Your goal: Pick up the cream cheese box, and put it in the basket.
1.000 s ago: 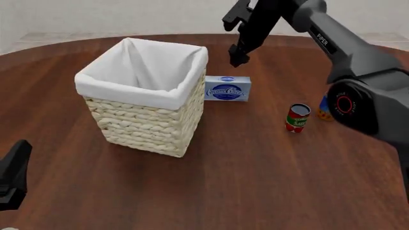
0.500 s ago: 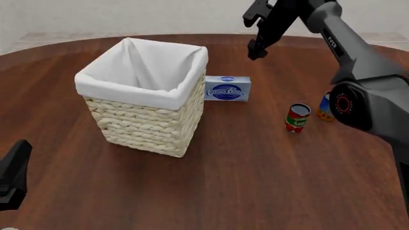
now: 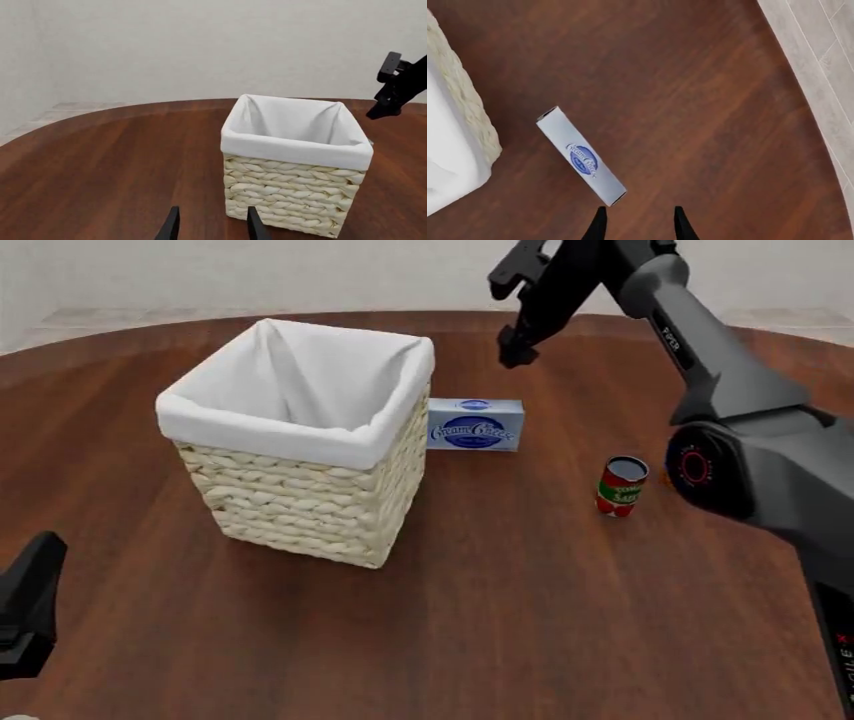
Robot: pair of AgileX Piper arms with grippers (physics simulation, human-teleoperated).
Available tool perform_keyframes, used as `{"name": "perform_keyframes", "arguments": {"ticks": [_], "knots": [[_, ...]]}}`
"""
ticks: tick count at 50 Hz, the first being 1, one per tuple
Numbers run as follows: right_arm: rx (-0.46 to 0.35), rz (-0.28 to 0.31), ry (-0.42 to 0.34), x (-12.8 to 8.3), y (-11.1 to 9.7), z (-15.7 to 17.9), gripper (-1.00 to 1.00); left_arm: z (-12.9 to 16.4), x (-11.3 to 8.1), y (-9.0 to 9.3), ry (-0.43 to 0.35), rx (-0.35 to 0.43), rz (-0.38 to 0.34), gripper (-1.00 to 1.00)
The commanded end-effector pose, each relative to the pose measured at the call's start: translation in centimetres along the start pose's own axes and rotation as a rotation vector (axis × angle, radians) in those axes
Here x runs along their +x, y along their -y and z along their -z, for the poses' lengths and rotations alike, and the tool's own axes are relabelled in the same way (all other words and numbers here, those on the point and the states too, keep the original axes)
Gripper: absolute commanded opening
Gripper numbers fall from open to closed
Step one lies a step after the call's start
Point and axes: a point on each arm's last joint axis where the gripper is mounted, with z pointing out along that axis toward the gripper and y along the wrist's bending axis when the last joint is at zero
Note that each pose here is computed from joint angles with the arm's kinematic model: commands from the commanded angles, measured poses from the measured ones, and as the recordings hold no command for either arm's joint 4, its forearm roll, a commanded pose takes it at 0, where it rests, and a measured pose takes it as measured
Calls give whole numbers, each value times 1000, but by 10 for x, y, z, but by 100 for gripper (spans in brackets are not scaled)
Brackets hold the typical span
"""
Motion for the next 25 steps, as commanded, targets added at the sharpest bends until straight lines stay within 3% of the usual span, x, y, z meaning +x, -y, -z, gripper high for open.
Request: {"name": "perform_keyframes", "arguments": {"ticks": [1, 19, 25], "knots": [[-21, -4, 0, -8, -13, -5, 100, 0, 0, 0, 0, 0, 0, 100], [-69, 67, 11, -29, -47, -2, 100, 0, 0, 0, 0, 0, 0, 100], [-71, 88, 0, -24, -45, -11, 100, 0, 0, 0, 0, 0, 0, 100]]}}
